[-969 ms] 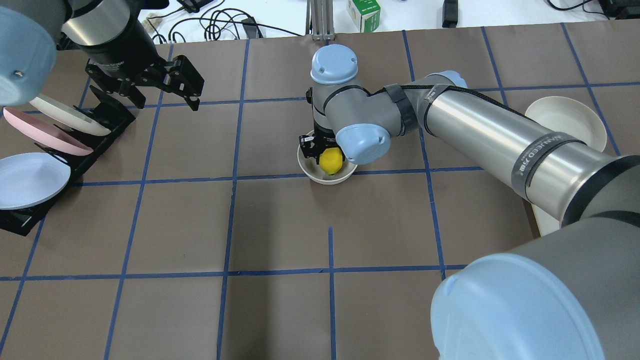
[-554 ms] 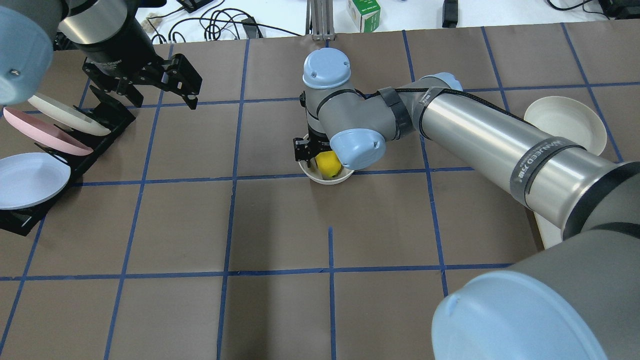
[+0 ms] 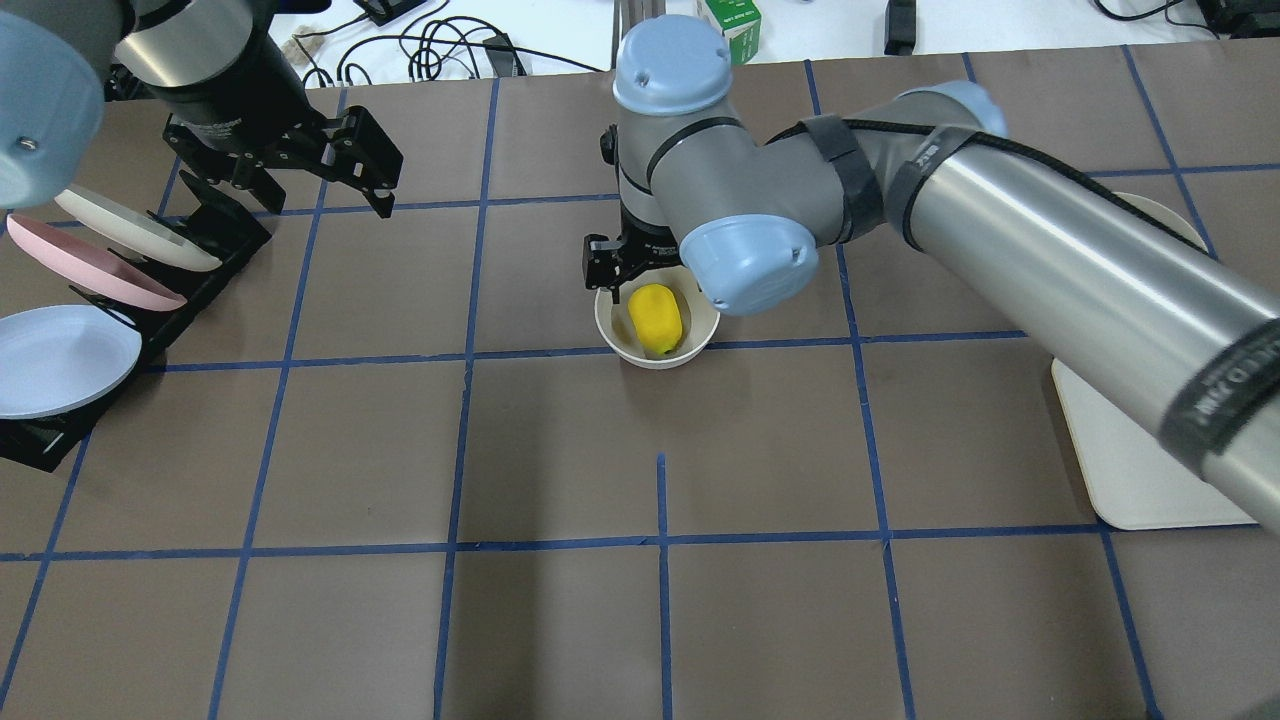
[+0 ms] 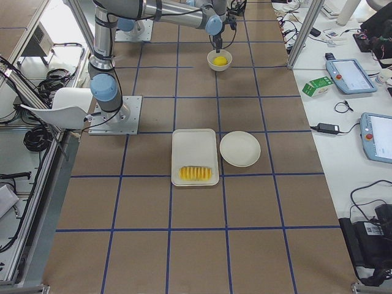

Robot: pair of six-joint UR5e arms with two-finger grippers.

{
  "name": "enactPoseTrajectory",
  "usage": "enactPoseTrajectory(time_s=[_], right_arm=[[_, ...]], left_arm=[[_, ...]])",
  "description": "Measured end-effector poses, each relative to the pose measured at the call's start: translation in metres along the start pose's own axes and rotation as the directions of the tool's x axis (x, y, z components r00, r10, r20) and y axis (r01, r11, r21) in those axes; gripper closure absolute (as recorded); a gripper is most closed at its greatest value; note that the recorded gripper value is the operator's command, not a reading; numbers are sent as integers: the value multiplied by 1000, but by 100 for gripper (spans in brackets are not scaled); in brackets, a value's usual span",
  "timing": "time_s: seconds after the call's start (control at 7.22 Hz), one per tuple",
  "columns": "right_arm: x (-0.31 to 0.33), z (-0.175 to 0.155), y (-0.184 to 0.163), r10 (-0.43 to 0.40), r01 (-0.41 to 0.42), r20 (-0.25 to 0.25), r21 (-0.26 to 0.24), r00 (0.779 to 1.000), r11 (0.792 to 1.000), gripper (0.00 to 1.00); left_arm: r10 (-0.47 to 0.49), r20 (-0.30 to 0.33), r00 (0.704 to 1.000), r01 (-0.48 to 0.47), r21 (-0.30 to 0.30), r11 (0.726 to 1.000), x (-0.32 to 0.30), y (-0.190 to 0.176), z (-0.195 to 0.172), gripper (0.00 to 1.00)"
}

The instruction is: Place bowl and put lemon in it

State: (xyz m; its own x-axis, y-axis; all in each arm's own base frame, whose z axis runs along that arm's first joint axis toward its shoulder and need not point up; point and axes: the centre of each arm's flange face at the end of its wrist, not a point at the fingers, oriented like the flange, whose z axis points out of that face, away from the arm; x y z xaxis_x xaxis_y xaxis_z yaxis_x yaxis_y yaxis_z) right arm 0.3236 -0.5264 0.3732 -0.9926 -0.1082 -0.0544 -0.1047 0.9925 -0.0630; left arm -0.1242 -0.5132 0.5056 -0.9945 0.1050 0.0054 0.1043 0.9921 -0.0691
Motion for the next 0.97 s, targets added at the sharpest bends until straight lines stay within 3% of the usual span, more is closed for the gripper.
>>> enactPoseTrajectory(time_s=[0.28, 0.55, 0.97], right_arm=[[82, -73, 11, 53, -53, -10, -12, 999, 999, 0], [134, -120, 43, 11, -11, -16, -19, 1000, 1000, 0], [142, -120, 69, -5, 5, -18, -34, 1000, 999, 0]], left_arm=[[0, 0, 1000, 0, -1, 1000, 0, 0, 0, 0], [1, 0, 1000, -1, -2, 1000, 1, 0, 1, 0], [2, 1, 1000, -2, -4, 1000, 1, 0, 2, 0]])
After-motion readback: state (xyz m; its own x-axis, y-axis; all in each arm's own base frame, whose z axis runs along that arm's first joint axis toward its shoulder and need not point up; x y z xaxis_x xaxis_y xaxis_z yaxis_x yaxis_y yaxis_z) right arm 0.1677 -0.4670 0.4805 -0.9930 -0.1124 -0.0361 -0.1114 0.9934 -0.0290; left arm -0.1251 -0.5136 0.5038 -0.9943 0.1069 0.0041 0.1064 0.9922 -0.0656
